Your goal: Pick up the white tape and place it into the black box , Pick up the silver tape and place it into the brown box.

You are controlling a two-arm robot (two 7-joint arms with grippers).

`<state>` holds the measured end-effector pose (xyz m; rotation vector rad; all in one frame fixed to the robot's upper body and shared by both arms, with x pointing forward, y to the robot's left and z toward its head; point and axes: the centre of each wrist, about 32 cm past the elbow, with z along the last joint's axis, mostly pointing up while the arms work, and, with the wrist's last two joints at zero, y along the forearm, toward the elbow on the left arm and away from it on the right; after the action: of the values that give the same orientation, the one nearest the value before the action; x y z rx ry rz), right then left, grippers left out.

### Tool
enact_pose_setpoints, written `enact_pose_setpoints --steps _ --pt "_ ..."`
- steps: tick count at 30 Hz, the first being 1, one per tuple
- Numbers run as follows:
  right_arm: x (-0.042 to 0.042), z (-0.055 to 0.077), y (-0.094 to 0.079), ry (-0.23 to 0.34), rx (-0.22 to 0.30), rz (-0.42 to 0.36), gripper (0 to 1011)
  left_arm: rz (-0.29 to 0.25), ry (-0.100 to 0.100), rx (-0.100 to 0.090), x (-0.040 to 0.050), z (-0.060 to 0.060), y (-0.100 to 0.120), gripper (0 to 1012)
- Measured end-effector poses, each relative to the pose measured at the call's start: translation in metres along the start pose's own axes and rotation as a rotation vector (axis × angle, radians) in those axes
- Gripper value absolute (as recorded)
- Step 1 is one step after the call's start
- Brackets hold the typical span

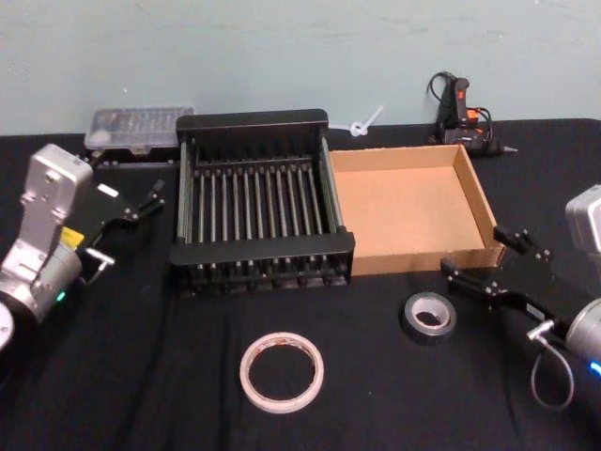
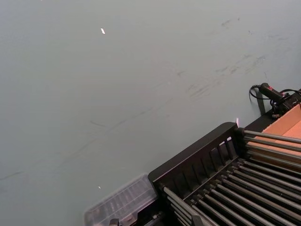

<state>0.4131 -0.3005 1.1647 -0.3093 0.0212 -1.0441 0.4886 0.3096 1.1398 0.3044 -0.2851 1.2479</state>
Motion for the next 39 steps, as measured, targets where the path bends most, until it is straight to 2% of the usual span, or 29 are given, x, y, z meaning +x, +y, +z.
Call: enact_pose_setpoints --steps 4,10,20,26,39 --pt "-0.0064 -0.002 -0.006 0.017 -0.036 0.018 1003 0.0 0.0 0.0 0.0 0.0 0.0 1001" --pt "-0.0101 -0.003 -0.011 0.045 -0.089 0.04 1002 0.0 0.0 0.0 0.0 0.0 0.0 1001" --pt "-0.0084 -0.001 -0.008 0.07 -0.172 0.07 1002 0.0 0.0 0.0 0.0 0.0 0.0 1002" --pt "-0.0069 0.0 -0.002 0.066 -0.214 0.08 1002 0.0 0.0 0.0 0.0 0.0 0.0 1001" --pt "-0.0023 0.001 0.013 0.06 -0.248 0.075 1003 0.0 0.0 0.0 0.0 0.0 0.0 1001"
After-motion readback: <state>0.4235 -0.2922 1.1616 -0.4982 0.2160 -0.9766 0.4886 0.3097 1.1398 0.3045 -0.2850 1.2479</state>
